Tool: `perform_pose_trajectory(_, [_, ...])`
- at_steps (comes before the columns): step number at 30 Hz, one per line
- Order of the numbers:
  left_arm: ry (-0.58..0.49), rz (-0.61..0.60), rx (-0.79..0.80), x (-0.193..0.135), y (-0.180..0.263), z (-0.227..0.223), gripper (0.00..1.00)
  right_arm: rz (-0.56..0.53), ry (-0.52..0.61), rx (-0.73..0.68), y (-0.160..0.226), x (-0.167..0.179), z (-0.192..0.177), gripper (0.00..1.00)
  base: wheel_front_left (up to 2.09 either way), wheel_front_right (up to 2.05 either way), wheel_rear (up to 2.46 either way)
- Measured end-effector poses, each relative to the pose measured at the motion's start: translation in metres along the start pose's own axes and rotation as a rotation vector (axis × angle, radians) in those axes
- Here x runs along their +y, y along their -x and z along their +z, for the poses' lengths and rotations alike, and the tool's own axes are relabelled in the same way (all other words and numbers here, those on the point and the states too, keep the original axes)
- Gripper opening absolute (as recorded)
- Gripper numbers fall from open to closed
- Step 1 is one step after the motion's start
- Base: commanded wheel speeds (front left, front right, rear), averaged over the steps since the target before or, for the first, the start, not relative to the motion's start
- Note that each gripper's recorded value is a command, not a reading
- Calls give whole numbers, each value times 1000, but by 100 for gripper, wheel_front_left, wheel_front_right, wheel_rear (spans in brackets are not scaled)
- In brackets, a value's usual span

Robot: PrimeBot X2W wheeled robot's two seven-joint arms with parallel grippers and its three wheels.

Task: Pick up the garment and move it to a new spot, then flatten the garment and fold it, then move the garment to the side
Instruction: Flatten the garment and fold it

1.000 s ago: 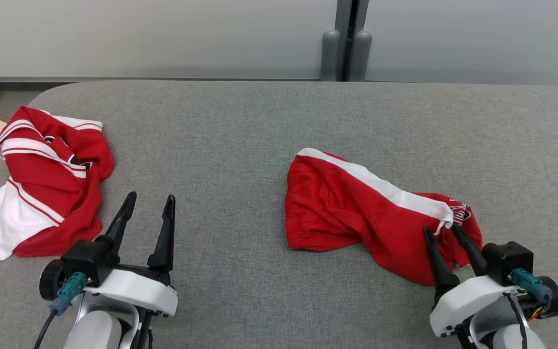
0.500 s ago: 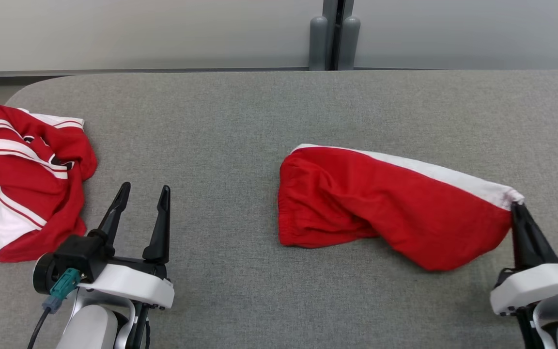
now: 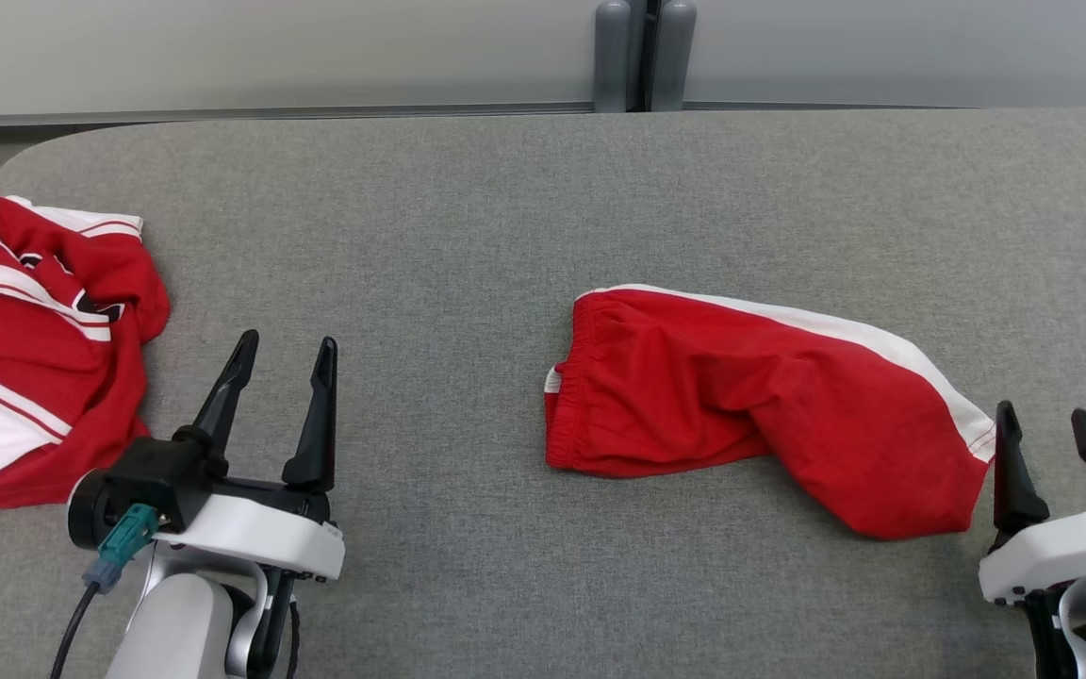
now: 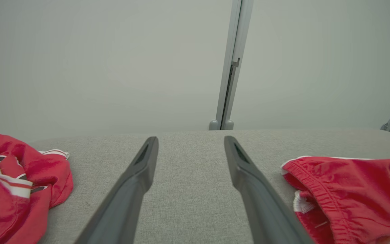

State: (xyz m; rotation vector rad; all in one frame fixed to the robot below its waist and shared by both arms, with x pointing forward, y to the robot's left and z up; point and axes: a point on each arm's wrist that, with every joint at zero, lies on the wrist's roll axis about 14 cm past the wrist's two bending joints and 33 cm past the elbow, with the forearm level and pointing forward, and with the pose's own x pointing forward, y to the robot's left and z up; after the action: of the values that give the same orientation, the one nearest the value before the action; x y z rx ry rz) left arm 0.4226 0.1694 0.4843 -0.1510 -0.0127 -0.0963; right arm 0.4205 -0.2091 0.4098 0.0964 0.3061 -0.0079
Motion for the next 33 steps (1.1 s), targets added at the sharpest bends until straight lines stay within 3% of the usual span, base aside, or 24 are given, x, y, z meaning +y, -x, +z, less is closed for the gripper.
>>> perform_pose_trajectory(8, [-5, 21, -19, 4, 8, 7, 100, 95, 42, -277, 10, 30, 83, 100, 0, 0, 0])
perform_pose_trajectory(12, [-10, 25, -25, 4, 14, 10, 100, 138, 60, -320, 21, 46, 100, 100, 0, 0, 0])
perform_pose_trajectory(20, [-16, 28, -1, 0, 40, 3, 100, 202, 49, -263, 54, 71, 84, 100, 0, 0, 0])
perform_pose_trajectory(33, [-33, 24, -7, 0, 43, 6, 100, 197, 30, -249, 60, 71, 80, 100, 0, 0, 0])
